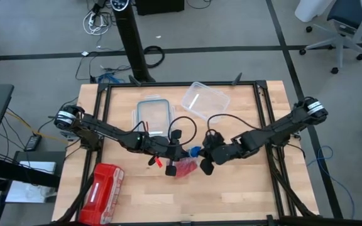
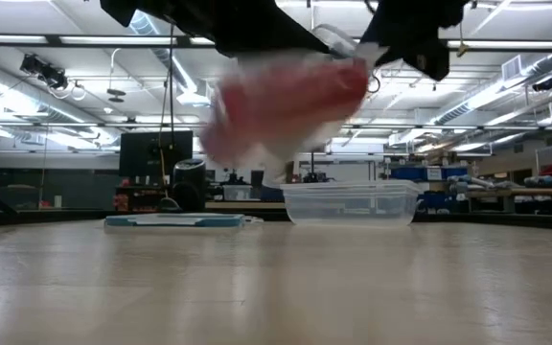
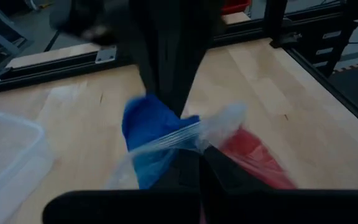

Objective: Roll bandage
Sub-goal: Put the blue bandage into the transparent zip bag

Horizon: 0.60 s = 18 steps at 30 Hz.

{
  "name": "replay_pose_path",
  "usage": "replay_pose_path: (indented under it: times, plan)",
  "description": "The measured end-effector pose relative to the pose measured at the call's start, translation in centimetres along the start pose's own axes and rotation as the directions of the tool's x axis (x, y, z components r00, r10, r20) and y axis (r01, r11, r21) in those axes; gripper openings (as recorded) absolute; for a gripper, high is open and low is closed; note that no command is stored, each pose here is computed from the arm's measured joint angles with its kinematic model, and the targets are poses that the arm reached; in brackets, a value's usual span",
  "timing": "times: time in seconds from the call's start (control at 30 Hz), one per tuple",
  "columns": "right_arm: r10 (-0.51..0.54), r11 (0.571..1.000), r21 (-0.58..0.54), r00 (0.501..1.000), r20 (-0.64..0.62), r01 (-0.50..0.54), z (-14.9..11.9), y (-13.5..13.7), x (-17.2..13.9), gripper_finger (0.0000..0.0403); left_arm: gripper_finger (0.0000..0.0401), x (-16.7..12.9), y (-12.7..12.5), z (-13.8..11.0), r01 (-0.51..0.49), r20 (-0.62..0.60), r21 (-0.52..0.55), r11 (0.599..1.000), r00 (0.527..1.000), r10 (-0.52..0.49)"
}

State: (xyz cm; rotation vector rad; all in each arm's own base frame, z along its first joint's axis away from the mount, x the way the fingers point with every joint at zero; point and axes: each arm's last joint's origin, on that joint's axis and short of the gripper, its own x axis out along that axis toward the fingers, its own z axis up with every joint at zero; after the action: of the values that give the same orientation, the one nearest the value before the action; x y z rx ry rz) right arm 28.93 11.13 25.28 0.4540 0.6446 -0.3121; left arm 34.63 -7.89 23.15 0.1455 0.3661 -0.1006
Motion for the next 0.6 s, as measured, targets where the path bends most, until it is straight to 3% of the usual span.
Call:
replay_pose_path:
  times: [0.17,0.6]
  plan:
    - [0.043,0.999,-0.012,0.996,-0.076,-0.044,-0.6,0.1,1.8,0.0001,0.0,0.0,-0.1,0.0,0.009,-0.003,0.001,1.0,1.0,-0.009]
    - [0.088,0.995,-0.041,0.996,-0.013,-0.089,-0.6,1.2,-0.4,0.0001,0.0,0.0,0.1,-0.2,-0.012,-0.016,0.002,1.0,1.0,0.012]
